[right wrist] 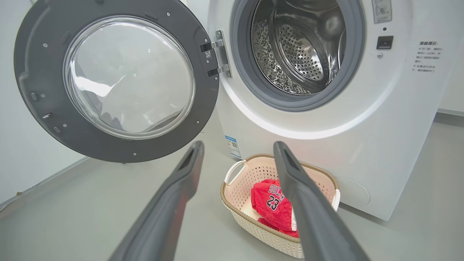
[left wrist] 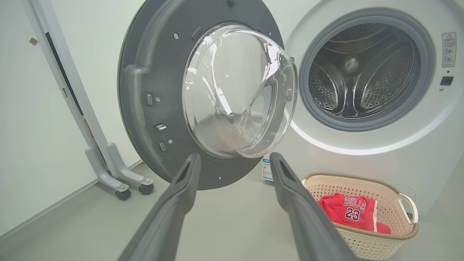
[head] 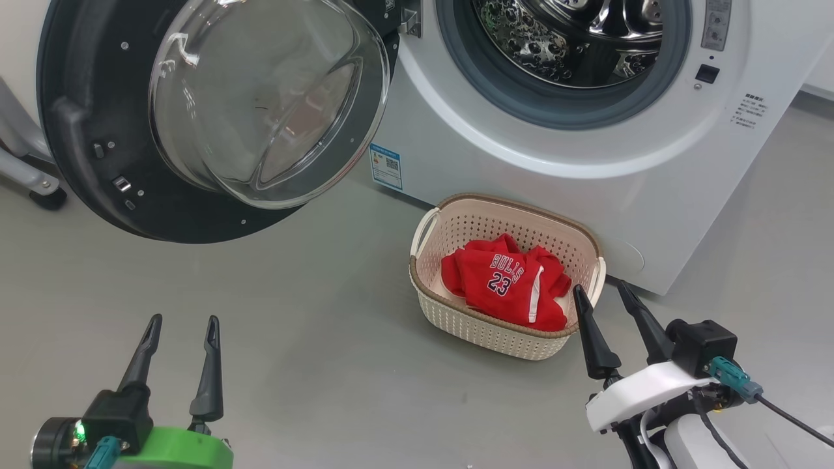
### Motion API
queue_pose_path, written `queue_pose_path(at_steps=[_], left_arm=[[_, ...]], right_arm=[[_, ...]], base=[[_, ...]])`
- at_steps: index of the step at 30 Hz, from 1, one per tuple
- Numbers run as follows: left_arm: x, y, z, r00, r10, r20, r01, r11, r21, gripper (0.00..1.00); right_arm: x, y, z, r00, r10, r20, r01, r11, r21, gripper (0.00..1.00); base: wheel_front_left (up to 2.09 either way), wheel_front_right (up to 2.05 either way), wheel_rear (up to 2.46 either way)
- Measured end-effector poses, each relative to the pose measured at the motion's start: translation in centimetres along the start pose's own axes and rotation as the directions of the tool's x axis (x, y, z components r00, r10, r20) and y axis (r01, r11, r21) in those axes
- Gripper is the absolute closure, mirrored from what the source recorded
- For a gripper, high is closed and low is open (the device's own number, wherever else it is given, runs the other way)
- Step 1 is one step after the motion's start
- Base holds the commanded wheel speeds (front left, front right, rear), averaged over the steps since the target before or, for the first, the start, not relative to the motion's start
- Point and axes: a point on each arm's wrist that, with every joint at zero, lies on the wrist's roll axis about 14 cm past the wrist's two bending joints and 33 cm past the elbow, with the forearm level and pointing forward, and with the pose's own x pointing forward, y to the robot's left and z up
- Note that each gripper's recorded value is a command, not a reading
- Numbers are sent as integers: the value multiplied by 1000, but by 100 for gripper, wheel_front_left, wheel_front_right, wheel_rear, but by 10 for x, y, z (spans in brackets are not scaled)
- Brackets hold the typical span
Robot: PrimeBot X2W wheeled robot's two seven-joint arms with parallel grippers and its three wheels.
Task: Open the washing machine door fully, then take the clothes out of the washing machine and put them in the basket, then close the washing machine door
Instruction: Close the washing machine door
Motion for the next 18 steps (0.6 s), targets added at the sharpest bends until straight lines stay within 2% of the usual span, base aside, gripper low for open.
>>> queue_pose_path(at_steps=[18], left_arm=[[0, 1, 1, 1000, 9, 2, -9, 1000, -1, 0]], right_arm=[[5, 1, 2, 1000, 11, 3, -11, 1000, -5, 0]], base=[[0, 0, 0]])
